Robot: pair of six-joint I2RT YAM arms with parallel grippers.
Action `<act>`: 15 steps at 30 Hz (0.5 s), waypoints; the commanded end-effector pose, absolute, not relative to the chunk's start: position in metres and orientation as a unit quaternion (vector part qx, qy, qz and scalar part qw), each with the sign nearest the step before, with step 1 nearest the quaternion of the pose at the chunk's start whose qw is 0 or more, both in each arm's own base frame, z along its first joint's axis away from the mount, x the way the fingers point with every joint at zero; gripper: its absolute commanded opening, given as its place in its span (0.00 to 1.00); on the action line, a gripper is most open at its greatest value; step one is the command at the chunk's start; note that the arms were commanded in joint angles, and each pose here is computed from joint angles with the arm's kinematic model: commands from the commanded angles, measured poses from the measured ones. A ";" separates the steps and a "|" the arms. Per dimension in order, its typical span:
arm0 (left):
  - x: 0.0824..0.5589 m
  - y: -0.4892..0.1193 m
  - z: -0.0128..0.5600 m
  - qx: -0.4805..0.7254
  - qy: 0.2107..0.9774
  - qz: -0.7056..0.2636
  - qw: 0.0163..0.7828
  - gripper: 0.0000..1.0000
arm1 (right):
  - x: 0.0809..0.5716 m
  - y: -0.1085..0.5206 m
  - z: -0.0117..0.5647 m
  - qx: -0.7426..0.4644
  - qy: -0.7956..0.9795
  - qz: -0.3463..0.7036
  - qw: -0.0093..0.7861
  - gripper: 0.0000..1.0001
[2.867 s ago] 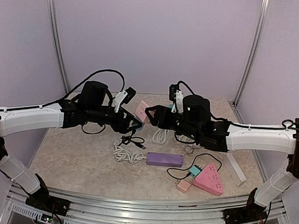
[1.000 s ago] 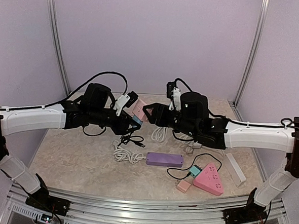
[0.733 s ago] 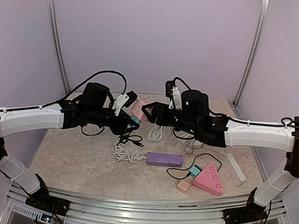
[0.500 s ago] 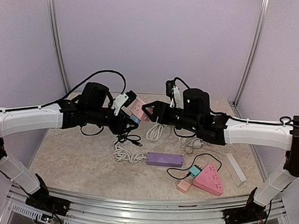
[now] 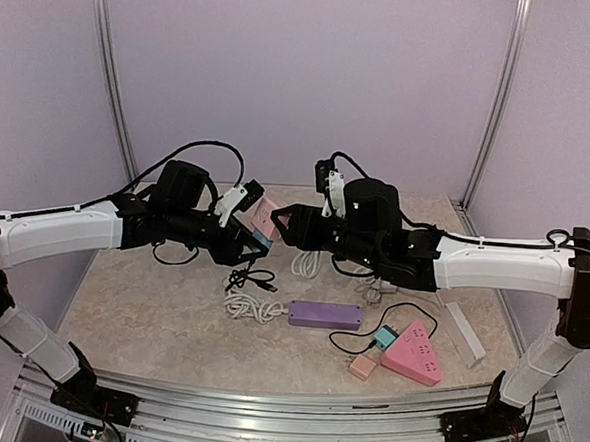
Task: Pull the plug off the socket
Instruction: Remove the plug from the socket.
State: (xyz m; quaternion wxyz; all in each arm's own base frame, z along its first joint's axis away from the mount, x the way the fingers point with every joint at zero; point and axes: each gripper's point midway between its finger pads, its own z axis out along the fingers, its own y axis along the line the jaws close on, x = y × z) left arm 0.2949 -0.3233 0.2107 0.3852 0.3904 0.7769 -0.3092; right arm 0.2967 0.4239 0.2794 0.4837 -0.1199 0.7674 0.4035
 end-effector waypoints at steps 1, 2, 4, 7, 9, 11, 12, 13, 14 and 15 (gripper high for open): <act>0.305 -0.325 0.229 0.376 0.770 -0.327 0.398 0.14 | 0.290 0.431 0.296 -0.134 0.755 0.386 0.512 0.00; 0.305 -0.325 0.228 0.377 0.770 -0.324 0.399 0.14 | 0.289 0.431 0.295 -0.133 0.756 0.387 0.510 0.00; 0.305 -0.325 0.227 0.381 0.770 -0.314 0.403 0.14 | 0.290 0.430 0.297 -0.132 0.756 0.389 0.510 0.00; 0.301 -0.326 0.226 0.394 0.768 -0.292 0.411 0.14 | 0.291 0.429 0.298 -0.132 0.753 0.406 0.501 0.00; 0.296 -0.329 0.225 0.406 0.764 -0.283 0.415 0.14 | 0.292 0.428 0.300 -0.131 0.747 0.431 0.489 0.00; 0.293 -0.331 0.224 0.417 0.759 -0.273 0.419 0.14 | 0.297 0.424 0.297 -0.127 0.747 0.447 0.475 0.00; 0.290 -0.332 0.224 0.423 0.757 -0.268 0.420 0.14 | 0.298 0.425 0.297 -0.128 0.746 0.456 0.468 0.00; 0.288 -0.333 0.223 0.429 0.755 -0.262 0.422 0.14 | 0.299 0.424 0.296 -0.129 0.747 0.459 0.464 0.00; 0.287 -0.334 0.222 0.433 0.754 -0.256 0.423 0.14 | 0.301 0.424 0.296 -0.127 0.748 0.460 0.462 0.00; 0.286 -0.334 0.220 0.436 0.754 -0.251 0.423 0.14 | 0.300 0.425 0.294 -0.130 0.749 0.462 0.458 0.00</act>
